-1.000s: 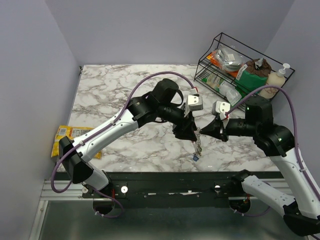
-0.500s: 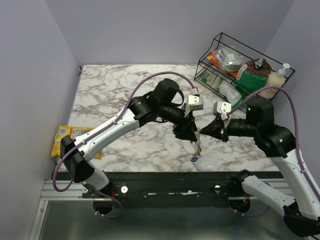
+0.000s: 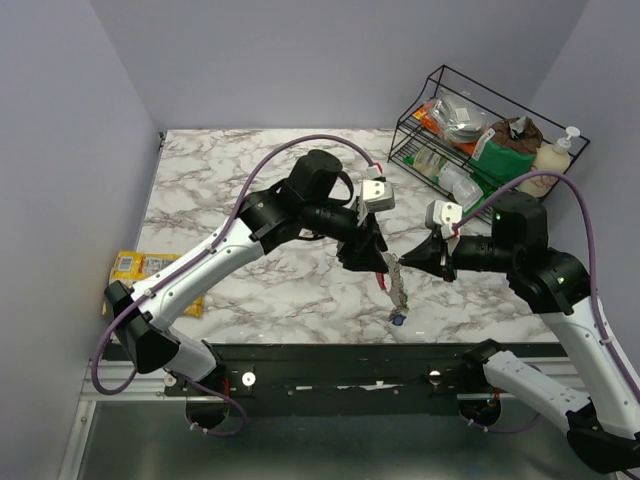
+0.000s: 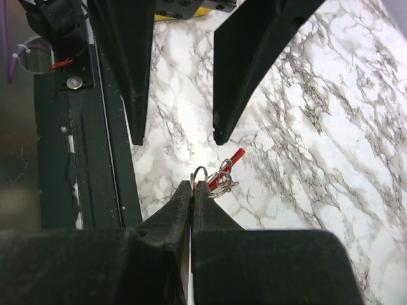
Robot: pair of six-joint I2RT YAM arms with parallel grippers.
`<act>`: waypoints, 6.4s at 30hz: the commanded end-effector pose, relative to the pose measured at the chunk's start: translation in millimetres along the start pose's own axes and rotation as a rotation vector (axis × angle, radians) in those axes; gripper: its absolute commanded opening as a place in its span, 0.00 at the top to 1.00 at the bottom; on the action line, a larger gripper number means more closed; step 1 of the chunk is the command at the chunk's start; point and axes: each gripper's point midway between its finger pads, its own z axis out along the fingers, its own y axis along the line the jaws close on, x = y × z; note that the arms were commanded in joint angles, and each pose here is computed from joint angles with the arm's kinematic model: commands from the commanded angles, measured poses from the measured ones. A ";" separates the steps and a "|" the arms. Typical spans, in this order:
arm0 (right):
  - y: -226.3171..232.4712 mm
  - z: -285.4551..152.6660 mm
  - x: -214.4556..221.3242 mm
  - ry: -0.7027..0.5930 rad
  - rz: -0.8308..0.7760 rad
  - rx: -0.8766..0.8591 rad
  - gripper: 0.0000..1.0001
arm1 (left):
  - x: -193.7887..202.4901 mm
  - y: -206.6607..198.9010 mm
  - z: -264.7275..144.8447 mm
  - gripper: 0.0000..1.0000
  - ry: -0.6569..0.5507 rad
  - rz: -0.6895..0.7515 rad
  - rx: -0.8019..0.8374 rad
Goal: Remove the keys from the keyring
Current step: Remove the key from the keyring.
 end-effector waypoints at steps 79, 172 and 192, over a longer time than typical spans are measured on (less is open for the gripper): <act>-0.2 2.2 -8.2 -0.052 0.001 -0.010 0.98 | 16.2 18.0 30.7 0.48 0.042 -0.070 -0.038; -16.4 12.7 53.4 0.075 -0.027 0.057 0.98 | 3.8 16.5 10.7 1.00 0.017 0.028 -0.146; -114.5 56.3 148.9 0.397 0.049 0.300 0.99 | 2.5 78.7 -84.1 1.00 -0.048 0.112 -0.498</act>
